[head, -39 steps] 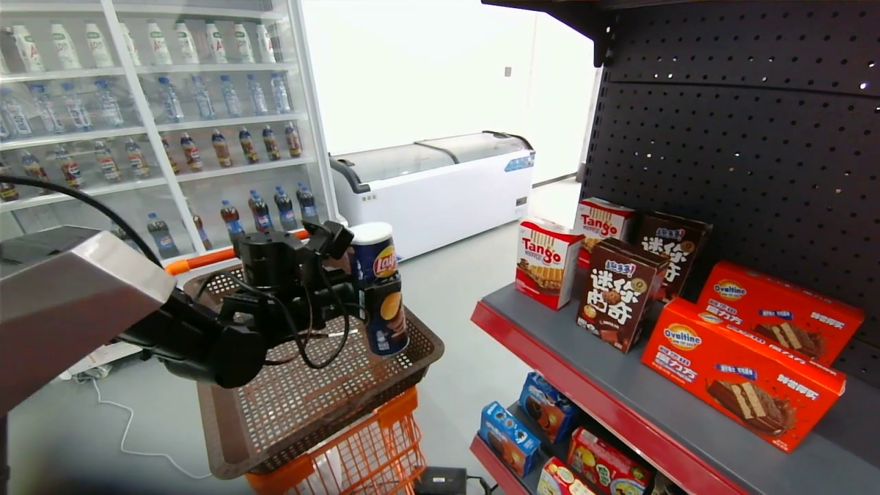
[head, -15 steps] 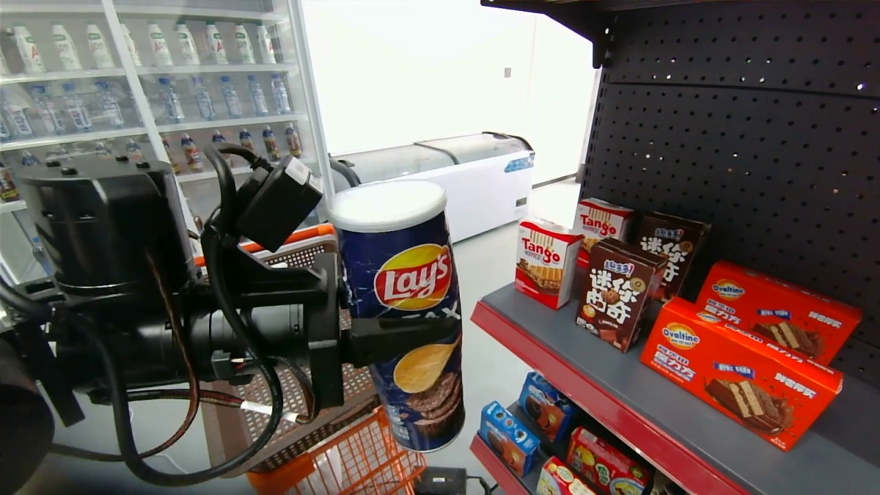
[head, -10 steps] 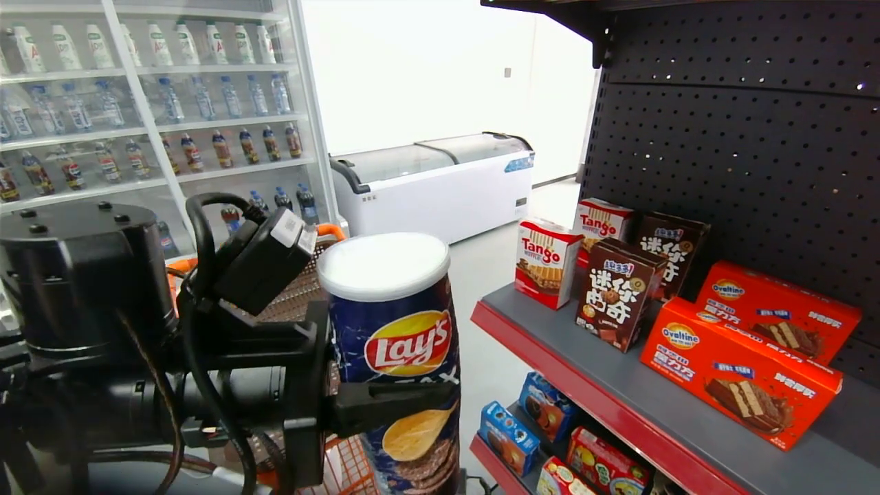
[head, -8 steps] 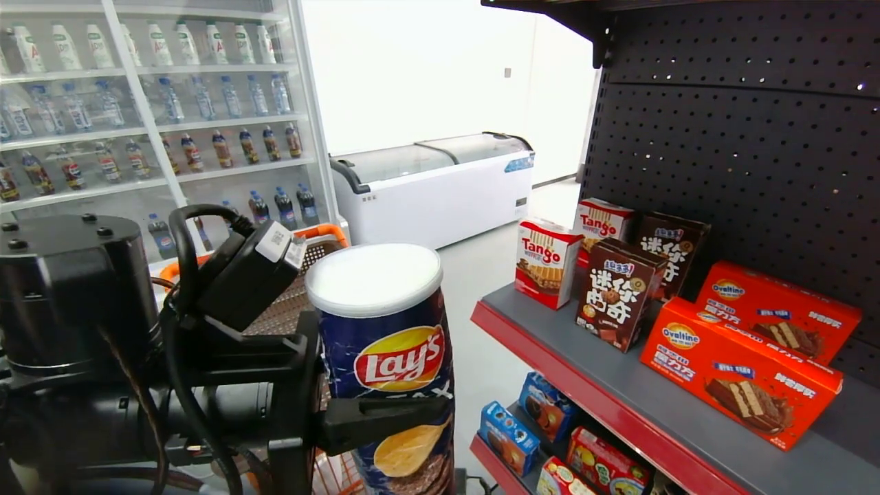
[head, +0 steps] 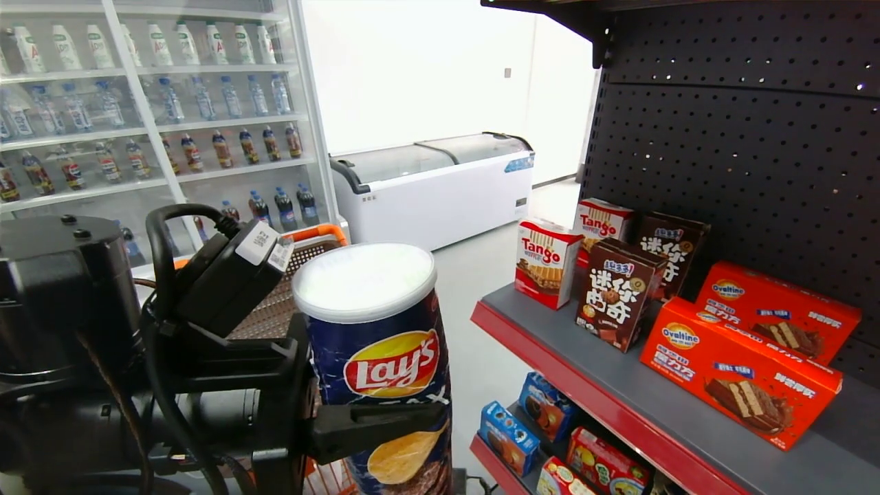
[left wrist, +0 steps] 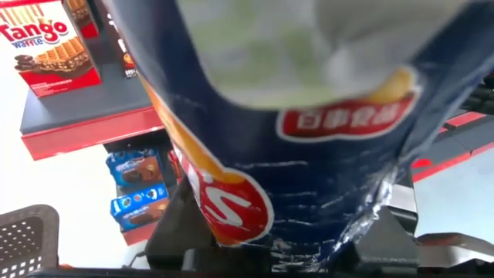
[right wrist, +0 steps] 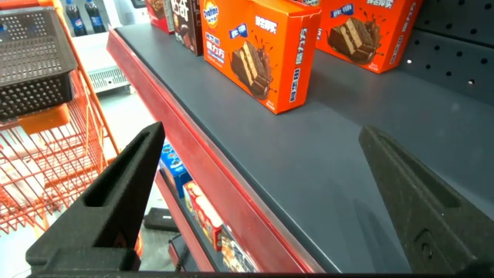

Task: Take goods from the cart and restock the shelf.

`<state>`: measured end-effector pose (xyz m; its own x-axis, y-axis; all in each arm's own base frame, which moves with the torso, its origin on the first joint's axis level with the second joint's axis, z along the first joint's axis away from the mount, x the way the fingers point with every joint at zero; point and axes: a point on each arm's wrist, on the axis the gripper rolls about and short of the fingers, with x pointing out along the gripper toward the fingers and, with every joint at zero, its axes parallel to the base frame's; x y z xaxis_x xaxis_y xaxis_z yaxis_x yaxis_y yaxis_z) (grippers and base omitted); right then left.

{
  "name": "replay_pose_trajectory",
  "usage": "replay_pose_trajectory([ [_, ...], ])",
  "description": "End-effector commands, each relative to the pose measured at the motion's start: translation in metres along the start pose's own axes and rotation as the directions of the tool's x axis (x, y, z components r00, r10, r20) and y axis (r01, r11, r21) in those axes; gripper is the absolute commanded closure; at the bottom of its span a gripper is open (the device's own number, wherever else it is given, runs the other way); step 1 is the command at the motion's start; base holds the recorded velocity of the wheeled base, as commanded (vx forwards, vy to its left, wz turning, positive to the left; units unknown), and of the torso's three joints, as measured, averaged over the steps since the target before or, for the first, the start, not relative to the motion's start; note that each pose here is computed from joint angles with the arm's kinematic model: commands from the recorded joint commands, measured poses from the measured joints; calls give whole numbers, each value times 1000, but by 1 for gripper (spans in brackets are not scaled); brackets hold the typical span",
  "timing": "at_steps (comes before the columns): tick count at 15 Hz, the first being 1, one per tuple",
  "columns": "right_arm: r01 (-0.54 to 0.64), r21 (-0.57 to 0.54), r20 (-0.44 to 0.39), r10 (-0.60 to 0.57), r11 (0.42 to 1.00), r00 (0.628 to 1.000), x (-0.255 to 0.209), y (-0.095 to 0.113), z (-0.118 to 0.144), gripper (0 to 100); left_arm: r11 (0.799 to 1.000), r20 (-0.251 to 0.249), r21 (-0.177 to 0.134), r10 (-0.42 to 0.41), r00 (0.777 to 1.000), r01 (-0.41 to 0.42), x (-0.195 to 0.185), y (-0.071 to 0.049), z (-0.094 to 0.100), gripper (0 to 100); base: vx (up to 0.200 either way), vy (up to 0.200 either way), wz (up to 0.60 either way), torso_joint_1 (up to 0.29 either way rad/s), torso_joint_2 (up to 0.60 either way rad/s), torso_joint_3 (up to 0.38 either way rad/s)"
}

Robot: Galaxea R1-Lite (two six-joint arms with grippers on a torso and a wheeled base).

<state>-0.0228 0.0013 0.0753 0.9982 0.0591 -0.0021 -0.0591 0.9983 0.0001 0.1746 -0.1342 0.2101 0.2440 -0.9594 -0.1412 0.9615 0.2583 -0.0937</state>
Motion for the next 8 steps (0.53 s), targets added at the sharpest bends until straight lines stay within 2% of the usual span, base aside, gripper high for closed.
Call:
replay_pose_trajectory([
  [1, -1, 0, 1, 1, 1000, 1000, 0, 0, 0, 0, 1000, 1, 1, 0, 1000, 0, 0, 0, 0, 100, 0, 0, 0, 0, 0, 0],
  [2, -2, 0, 1, 2, 1000, 1000, 0, 0, 0, 0, 1000, 1, 1, -5, 1000, 5, 1, 0, 0, 100, 0, 0, 0, 0, 0, 0],
  [8, -4, 0, 1, 4, 1000, 1000, 0, 0, 0, 0, 1000, 0, 0, -8, 1000, 8, 1, 0, 0, 100, 0, 0, -600, 2, 5, 2],
])
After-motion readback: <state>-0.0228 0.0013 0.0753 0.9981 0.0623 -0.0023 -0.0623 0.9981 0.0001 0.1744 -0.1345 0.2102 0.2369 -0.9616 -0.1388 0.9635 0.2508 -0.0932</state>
